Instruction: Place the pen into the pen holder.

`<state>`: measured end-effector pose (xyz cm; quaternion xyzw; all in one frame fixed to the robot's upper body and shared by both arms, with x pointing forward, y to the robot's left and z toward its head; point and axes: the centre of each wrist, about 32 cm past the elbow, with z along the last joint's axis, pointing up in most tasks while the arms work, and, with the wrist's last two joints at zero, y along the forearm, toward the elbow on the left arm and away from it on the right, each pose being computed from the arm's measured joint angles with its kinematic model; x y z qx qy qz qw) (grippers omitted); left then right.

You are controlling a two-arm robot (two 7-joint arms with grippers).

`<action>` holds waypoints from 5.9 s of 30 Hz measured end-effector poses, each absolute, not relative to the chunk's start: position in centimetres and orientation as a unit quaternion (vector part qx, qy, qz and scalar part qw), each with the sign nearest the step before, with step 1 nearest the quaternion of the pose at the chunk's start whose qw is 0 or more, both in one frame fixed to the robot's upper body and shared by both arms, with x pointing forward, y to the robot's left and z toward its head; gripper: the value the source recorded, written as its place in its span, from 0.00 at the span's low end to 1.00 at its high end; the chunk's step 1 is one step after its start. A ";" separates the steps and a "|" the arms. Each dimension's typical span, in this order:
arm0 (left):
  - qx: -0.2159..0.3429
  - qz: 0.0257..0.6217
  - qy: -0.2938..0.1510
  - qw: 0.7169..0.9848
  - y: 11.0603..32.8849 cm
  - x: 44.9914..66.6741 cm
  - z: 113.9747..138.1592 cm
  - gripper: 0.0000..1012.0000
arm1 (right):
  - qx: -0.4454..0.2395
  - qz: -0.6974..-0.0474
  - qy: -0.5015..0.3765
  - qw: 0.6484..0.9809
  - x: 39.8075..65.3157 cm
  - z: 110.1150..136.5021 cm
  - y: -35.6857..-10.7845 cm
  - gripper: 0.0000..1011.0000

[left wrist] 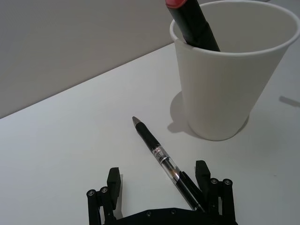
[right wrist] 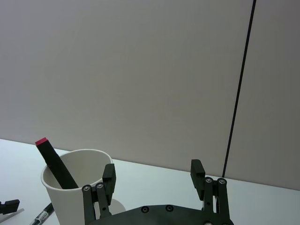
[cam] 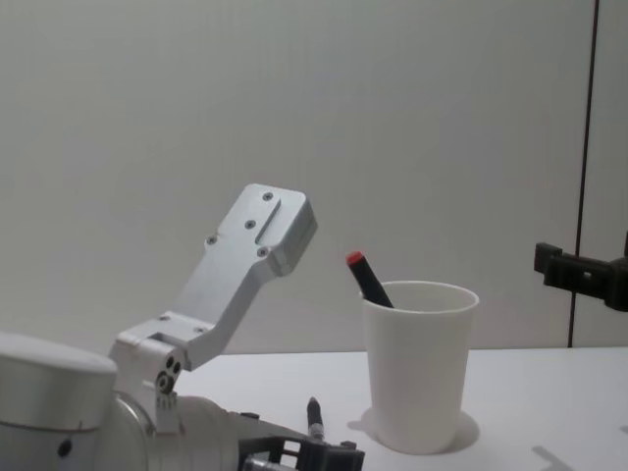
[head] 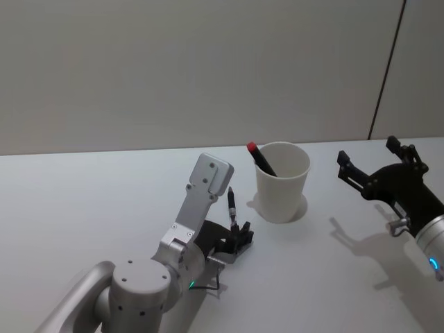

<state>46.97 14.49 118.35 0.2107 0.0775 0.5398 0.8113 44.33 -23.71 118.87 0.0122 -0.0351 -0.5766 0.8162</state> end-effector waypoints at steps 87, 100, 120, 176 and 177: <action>0.210 0.541 0.072 0.811 14.6 46.8 117.6 0.63 | 0.012 -0.577 -0.035 0.816 44.3 118.9 -23.7 0.99; 0.210 0.542 0.072 0.811 14.6 46.8 117.6 0.55 | 0.012 -0.577 -0.035 0.816 44.3 118.9 -23.7 0.99; 0.210 0.542 0.072 0.811 14.6 46.8 117.6 0.42 | 0.012 -0.577 -0.035 0.816 44.3 118.9 -23.7 0.99; 0.210 0.542 0.072 0.811 14.6 46.8 117.6 0.16 | 0.012 -0.577 -0.035 0.816 44.3 118.9 -23.7 0.99; 0.209 0.542 0.073 0.811 14.7 46.8 117.6 0.16 | 0.012 -0.577 -0.035 0.816 44.3 118.9 -23.7 0.99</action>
